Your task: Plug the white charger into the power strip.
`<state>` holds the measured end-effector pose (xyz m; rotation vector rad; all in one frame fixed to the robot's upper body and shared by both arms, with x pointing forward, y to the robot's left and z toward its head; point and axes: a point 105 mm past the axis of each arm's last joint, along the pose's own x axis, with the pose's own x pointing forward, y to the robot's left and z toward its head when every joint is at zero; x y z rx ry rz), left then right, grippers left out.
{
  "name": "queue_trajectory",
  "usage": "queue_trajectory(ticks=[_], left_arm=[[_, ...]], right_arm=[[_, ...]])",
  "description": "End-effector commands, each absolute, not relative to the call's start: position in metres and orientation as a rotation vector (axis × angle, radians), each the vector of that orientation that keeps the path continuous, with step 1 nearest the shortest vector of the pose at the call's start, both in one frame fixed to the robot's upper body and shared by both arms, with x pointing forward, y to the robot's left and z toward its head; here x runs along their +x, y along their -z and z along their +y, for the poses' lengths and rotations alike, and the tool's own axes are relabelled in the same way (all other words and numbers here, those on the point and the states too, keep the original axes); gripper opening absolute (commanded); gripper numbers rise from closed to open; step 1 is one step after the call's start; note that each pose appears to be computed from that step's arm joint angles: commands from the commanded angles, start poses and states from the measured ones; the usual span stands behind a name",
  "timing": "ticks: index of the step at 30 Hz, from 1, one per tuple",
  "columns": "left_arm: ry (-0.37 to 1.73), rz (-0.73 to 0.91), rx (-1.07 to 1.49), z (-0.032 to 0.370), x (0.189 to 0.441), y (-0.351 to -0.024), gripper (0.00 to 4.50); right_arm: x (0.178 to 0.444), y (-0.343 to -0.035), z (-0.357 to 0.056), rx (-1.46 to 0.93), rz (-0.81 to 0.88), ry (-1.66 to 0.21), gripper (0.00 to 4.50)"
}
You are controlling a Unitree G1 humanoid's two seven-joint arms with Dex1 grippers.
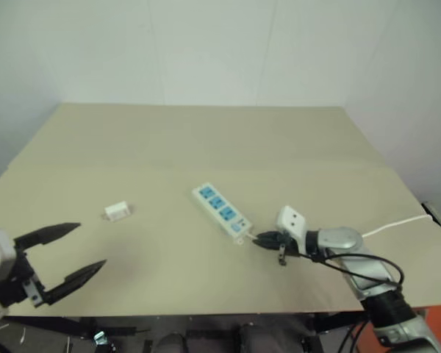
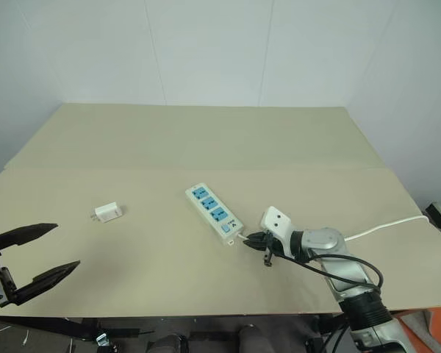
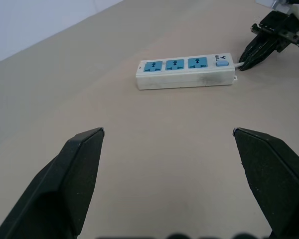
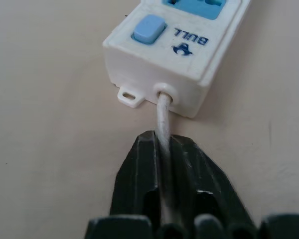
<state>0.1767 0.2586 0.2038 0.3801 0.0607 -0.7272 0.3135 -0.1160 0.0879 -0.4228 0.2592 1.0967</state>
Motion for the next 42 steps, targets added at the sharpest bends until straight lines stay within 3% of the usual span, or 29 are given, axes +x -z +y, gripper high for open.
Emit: queue_trajectory(ticks=[1,8,11,19,32,42], left_arm=[[0.733,0.050,0.410,0.259,0.178,-0.208,4.50],[0.739,0.051,0.409,0.258,0.177,-0.209,4.50],[0.742,0.054,0.407,0.258,0.177,-0.208,4.50],[0.755,0.055,0.405,0.256,0.178,-0.209,4.50],[0.759,0.053,0.406,0.256,0.178,-0.211,4.50],[0.756,0.054,0.406,0.256,0.176,-0.211,4.50]], right_arm=[[0.312,-0.101,-0.116,-0.418,0.211,-1.106,2.03],[0.301,-0.106,-0.132,-0.313,0.195,-1.152,4.46],[0.293,-0.105,-0.138,-0.236,0.188,-1.160,4.49],[0.308,-0.108,-0.120,-0.111,-0.057,-0.949,4.49],[0.321,-0.105,-0.086,-0.075,-0.149,-0.828,4.49],[0.324,-0.090,-0.062,-0.136,-0.116,-0.762,4.49]])
